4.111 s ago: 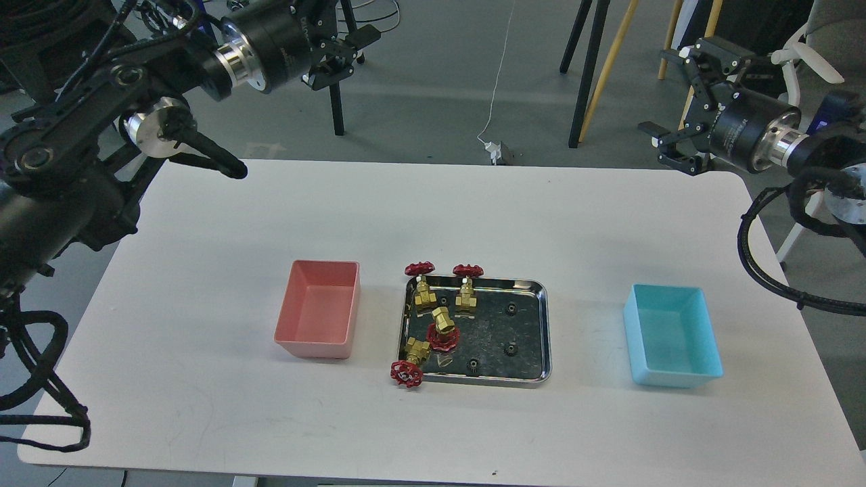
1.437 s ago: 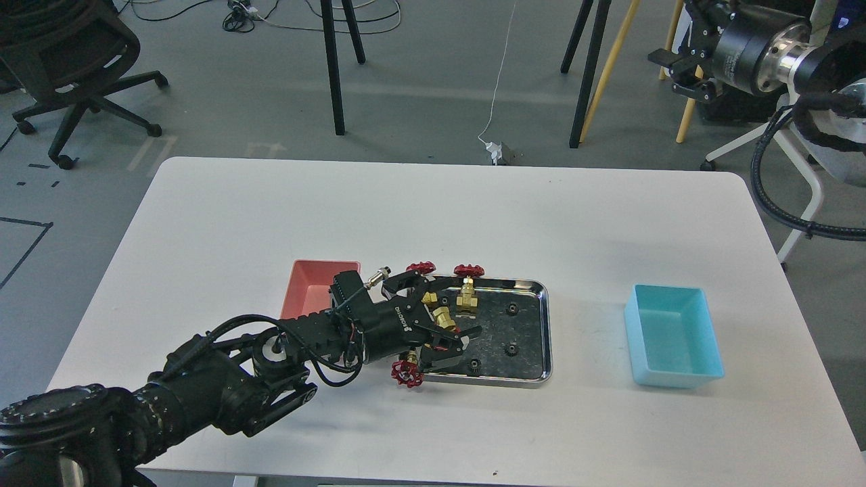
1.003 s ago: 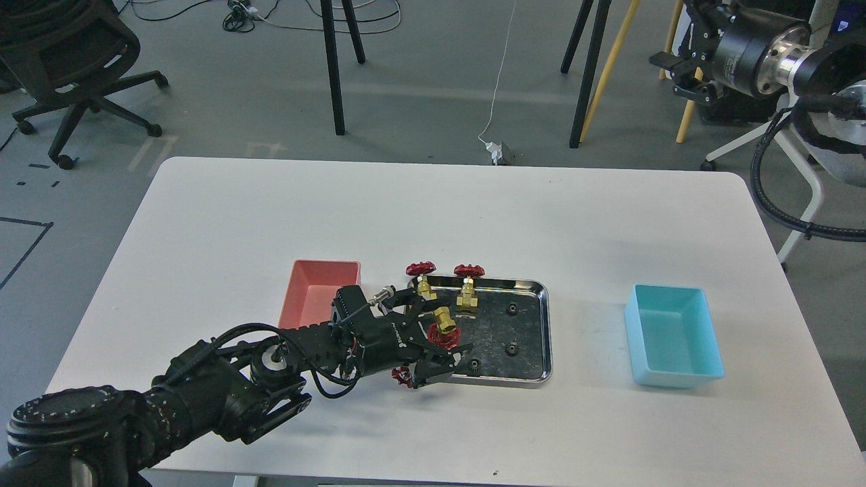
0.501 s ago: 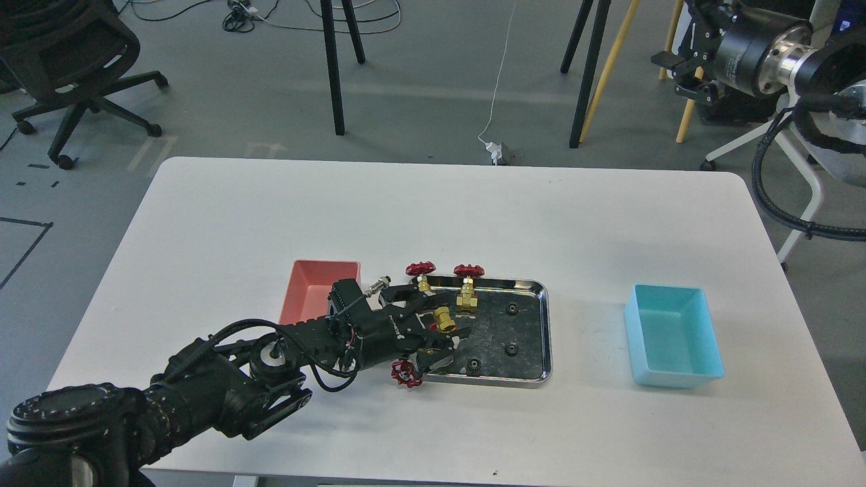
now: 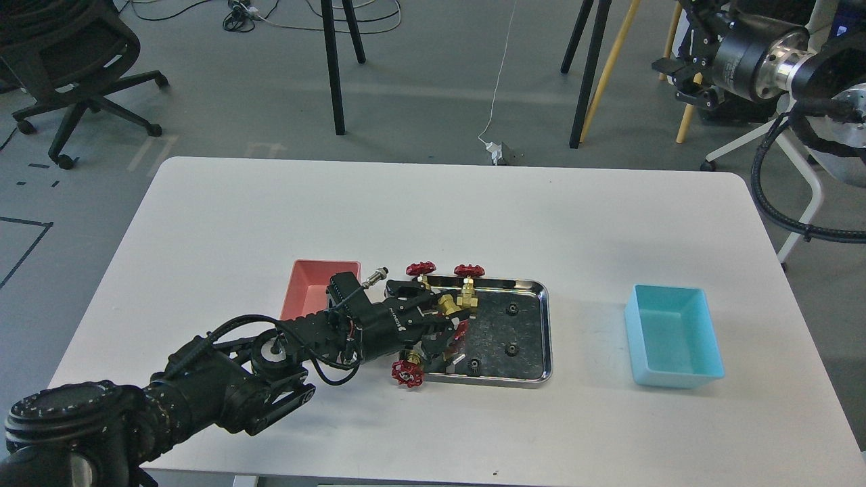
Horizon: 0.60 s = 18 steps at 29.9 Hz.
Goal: Place valve in pink box and gear in blue box
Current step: 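Lift the grasped valve off the tray with the left hand, then lower the valve into the pink box and release it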
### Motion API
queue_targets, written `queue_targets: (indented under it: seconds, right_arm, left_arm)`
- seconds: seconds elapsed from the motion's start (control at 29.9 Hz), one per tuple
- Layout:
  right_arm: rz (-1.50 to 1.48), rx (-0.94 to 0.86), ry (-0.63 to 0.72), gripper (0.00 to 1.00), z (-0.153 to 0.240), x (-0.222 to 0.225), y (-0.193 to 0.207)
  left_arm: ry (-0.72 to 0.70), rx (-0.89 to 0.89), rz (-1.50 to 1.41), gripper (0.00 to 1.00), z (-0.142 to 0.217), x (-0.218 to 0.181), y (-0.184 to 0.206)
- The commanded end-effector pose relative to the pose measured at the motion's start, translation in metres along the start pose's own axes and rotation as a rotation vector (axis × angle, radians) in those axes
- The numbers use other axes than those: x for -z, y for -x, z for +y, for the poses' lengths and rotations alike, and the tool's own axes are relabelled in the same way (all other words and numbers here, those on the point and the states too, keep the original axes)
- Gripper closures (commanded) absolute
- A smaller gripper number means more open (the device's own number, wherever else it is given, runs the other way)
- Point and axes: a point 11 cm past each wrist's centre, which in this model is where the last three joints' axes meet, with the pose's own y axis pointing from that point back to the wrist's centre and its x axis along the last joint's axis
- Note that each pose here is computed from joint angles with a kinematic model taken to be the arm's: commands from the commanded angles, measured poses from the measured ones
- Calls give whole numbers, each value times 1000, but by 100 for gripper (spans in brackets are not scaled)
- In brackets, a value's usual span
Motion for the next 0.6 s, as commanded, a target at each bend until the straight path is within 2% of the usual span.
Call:
queue_targets:
  seconds: [0.0,0.1,0.23,0.43,0.57]
  right_arm:
    - [1,0,-1,1,0,1,0]
    - [3,-4,-5,1,0,4,-2]
    - [3,-8,-7,1,0,5,-3]
    - [1,-8,-13,1,0,7,-2]
    - [1,-7,-25,1,-1,9,-2]
  left_arm:
    - [-26,-164,160,83,-8,1,-44]
    - [-85,-237,225,83,14,22,-72]
    - [-155,-258,203,83,59,55,-90]
    - [-303,-184,157,82,134,95,-79]
    - [-402,-130,165,81,167,108,-58]
